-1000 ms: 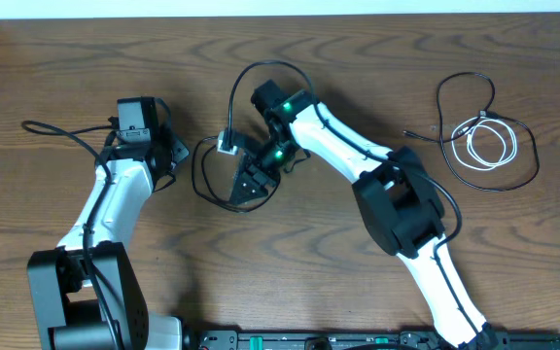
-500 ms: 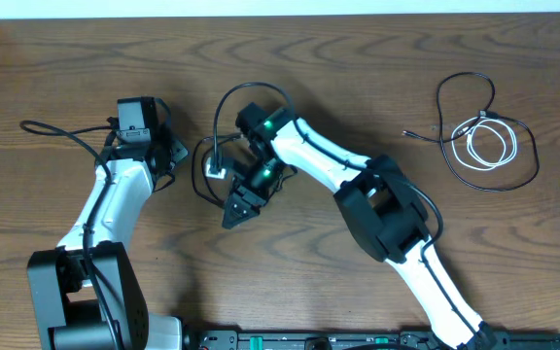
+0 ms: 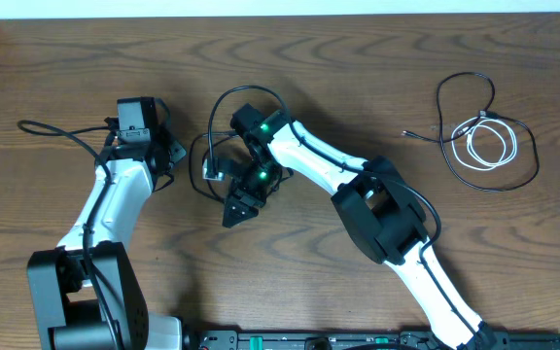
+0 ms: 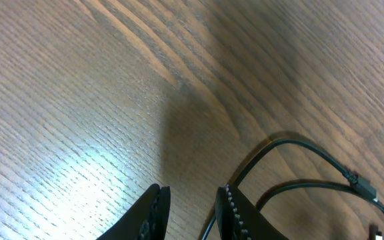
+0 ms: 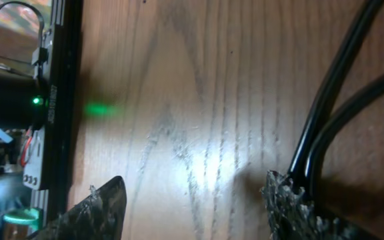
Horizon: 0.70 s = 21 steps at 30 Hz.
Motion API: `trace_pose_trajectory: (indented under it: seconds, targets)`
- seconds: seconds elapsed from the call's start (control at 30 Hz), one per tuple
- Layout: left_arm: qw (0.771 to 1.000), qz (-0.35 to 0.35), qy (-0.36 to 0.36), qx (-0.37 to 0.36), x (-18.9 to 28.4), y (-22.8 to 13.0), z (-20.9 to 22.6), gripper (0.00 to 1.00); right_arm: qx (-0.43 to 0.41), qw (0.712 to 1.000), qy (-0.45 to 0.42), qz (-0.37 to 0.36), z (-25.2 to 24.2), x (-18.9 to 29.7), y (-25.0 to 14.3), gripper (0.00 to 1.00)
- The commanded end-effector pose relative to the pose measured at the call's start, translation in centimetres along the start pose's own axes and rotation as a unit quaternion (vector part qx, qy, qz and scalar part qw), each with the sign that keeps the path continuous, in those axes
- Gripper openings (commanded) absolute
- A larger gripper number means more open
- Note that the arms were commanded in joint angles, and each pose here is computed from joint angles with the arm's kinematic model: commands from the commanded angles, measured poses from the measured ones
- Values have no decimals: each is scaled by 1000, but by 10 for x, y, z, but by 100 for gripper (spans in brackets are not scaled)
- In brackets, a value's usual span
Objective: Untangle cables
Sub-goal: 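Grasp the remaining black cable with the right gripper beside the left gripper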
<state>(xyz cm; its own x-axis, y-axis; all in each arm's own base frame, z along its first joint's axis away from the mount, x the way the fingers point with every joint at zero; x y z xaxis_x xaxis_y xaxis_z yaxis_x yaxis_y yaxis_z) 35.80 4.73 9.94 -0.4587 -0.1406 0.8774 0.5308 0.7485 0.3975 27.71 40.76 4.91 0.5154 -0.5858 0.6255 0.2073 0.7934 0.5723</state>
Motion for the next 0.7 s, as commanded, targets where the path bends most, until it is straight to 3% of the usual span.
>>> trace_pose_trajectory:
  seconds: [0.0,0.27,0.67]
  targets:
    - [1000,-6,17,12,-2,1,7,28,6,1000,-8,1,-7,-4,-2,66]
    - [1000,-6,17,12,-2,1,7,29,-3,999,15,-48,-5,1,13,75]
    - [1000,-2,13,14,-2,0,6,28,-25,993,26,-109,-22,39,9,75]
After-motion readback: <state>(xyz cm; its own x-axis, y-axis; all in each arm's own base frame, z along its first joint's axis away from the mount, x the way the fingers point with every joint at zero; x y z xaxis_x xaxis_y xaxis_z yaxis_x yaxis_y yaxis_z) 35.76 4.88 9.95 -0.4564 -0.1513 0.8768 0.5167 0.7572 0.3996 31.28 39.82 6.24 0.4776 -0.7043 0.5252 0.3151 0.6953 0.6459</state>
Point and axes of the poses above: each gripper's point midway between its finger pads, its own x axis back along the fingers, its own z axis along the line the jaws close on, y = z × x, the point moved 4 cm from there along x, back along the fingers, and after that the axes turned 11 degrees about x, right-handed, at the moved point
